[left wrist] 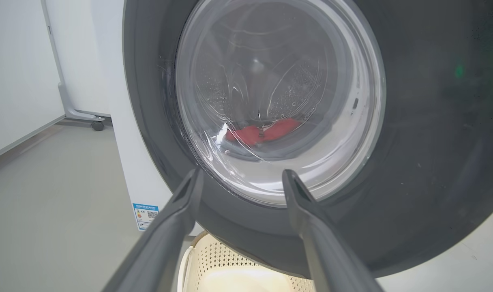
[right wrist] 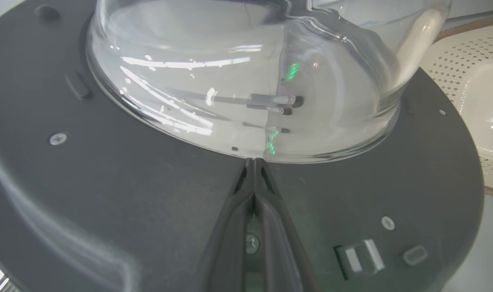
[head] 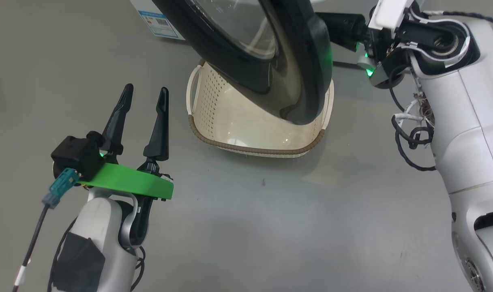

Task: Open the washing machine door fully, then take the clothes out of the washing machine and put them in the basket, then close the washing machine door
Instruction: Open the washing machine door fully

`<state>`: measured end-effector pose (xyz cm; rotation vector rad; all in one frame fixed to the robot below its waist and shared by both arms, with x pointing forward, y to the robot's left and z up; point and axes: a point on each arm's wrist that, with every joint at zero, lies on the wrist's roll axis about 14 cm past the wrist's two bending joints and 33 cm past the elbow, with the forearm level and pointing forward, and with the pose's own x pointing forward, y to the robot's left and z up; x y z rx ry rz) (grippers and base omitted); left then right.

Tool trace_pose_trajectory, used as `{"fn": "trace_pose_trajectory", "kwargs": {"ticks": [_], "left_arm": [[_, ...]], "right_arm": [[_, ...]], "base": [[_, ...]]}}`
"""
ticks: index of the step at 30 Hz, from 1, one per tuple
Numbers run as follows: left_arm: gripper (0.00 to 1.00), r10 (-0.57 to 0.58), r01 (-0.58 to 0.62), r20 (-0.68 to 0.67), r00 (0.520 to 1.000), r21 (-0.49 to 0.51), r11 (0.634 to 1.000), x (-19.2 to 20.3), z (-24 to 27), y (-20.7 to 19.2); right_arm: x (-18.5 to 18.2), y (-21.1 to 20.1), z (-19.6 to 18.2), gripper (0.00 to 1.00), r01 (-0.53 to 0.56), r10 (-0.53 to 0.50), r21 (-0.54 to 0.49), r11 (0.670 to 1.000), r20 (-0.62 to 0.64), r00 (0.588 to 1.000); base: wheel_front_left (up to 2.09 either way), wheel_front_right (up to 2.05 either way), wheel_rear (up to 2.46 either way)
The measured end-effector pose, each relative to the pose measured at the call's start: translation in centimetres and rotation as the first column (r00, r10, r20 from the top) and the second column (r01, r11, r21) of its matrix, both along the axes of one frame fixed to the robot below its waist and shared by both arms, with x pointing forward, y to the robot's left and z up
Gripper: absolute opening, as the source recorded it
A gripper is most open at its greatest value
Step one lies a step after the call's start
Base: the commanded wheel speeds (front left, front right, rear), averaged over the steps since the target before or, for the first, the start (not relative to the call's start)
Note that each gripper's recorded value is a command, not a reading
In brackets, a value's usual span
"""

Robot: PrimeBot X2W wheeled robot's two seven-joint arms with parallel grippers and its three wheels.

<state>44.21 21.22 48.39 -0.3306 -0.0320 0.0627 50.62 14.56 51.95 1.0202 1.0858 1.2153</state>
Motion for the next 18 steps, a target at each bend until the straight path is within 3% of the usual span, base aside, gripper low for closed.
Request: {"fn": "trace_pose_trajectory", "kwargs": {"ticks": [8, 18], "left_arm": [[1.0, -0.001, 0.001, 0.02, 1.0, -0.005, 1.0, -1.8, 1.3, -0.2], [1.0, 0.019, -0.019, 0.042, 0.999, -0.001, 1.0, -4.1, 2.6, 0.3]], "right_arm": [[-4.0, 0.6, 0.4, 0.0, -0.054, 0.054, -0.019, 0.998, -0.017, 0.998], [-8.6, 2.8, 1.6, 0.0, -0.085, 0.09, 0.065, 0.994, -0.091, 0.992]], "base": [[0.0, 0.0, 0.0], [0.0, 0.0, 0.0]]}}
